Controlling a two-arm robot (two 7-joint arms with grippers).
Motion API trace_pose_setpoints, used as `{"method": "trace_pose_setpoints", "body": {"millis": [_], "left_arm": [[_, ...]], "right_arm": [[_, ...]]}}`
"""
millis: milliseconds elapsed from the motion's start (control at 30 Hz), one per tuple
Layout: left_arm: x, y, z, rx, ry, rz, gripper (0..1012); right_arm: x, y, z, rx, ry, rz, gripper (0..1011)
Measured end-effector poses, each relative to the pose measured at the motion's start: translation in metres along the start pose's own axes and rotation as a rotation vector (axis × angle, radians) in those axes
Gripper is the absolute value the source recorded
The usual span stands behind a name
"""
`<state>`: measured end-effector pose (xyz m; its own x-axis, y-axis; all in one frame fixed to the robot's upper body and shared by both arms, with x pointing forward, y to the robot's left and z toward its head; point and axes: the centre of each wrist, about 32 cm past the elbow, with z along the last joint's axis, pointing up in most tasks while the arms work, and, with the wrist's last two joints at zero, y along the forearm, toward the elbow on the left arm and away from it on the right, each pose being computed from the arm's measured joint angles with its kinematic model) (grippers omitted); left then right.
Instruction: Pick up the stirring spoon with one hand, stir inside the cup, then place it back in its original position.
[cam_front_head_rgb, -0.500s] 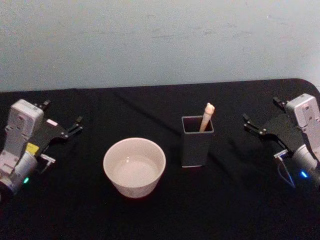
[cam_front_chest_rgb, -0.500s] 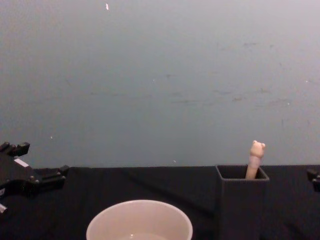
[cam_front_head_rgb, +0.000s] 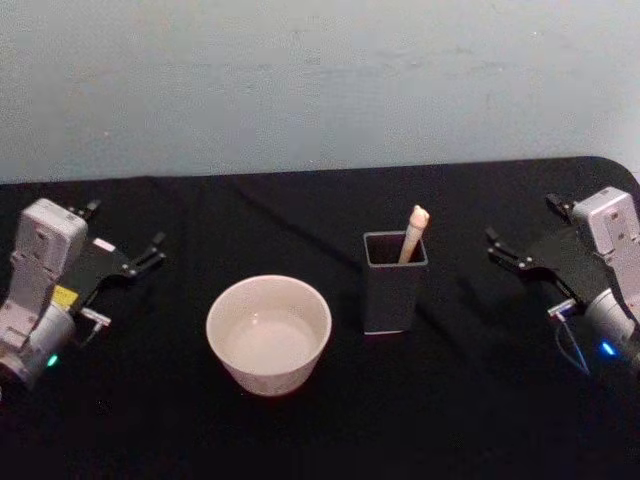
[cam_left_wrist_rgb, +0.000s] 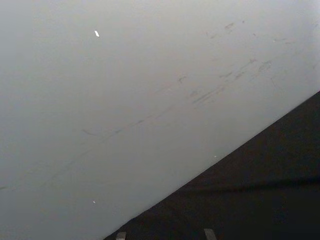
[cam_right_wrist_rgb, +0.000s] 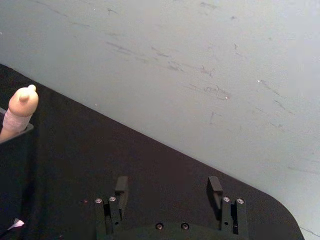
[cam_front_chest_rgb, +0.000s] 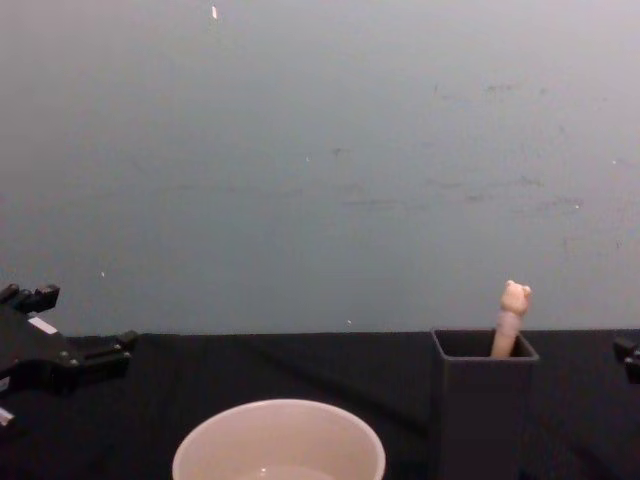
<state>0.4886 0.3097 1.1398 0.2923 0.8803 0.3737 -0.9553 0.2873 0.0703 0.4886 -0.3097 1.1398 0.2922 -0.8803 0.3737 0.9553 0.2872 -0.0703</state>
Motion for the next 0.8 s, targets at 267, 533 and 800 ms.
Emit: {"method": "trace_pose_setpoints", "body": {"millis": [267, 533, 800], "left_arm": [[0.0, 0.0, 0.0, 0.0, 0.0, 0.0, 1001], [0.0, 0.0, 0.0, 0.0, 0.0, 0.0, 1001], [0.0, 0.0, 0.0, 0.0, 0.0, 0.0, 1001]], "right_arm": [[0.0, 0.0, 0.0, 0.0, 0.0, 0.0, 1002], [0.0, 0.0, 0.0, 0.0, 0.0, 0.0, 1002], [0.0, 0.0, 0.0, 0.0, 0.0, 0.0, 1002]]}}
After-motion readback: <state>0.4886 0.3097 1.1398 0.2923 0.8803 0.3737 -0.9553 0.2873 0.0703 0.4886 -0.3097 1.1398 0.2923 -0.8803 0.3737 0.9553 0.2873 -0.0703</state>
